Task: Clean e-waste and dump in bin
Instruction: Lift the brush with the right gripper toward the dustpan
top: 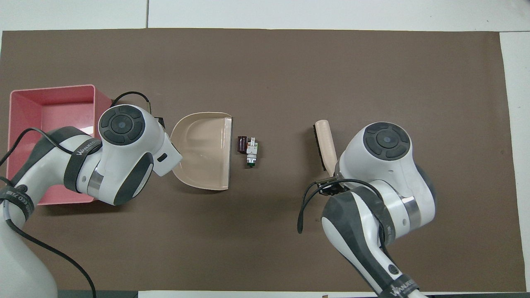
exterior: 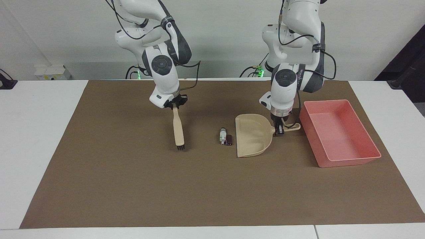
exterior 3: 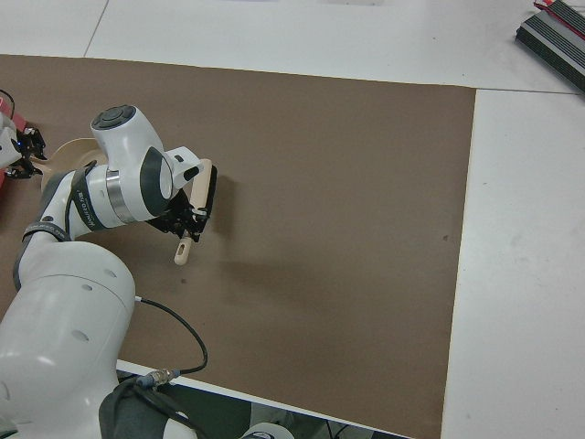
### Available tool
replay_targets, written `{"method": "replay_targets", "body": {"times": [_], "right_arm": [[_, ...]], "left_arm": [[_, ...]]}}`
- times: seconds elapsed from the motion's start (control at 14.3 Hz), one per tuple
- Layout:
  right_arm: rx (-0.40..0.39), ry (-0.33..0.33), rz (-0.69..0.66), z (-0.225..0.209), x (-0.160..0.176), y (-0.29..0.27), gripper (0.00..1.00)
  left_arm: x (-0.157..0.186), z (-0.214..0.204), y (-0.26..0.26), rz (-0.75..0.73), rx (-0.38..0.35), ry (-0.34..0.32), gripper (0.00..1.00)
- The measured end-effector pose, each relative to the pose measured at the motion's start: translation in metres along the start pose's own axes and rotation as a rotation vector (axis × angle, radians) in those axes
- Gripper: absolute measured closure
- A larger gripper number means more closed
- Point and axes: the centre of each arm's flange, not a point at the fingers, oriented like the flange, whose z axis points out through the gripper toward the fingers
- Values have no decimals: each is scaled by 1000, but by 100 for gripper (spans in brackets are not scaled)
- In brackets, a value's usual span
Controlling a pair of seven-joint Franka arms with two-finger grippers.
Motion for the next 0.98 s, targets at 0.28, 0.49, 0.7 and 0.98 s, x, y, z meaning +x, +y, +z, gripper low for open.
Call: {"method": "replay_targets", "body": {"times": [0.28,0.49,0.7,0.98], "right_arm": [[-25,-4,21,10,8,-48,74],[-39,3,50,19,19,-82,74],[-44,11,64,23,26,-101,74],[12,-3,91,18,27,-108,74]], "left_arm": [[0,0,0,0,-5,-2,67],[-1,1,1,0,-7,-3,67],[-1,1,1,0,-7,-4,67],[-1,1,1,0,-8,-5,67]]}}
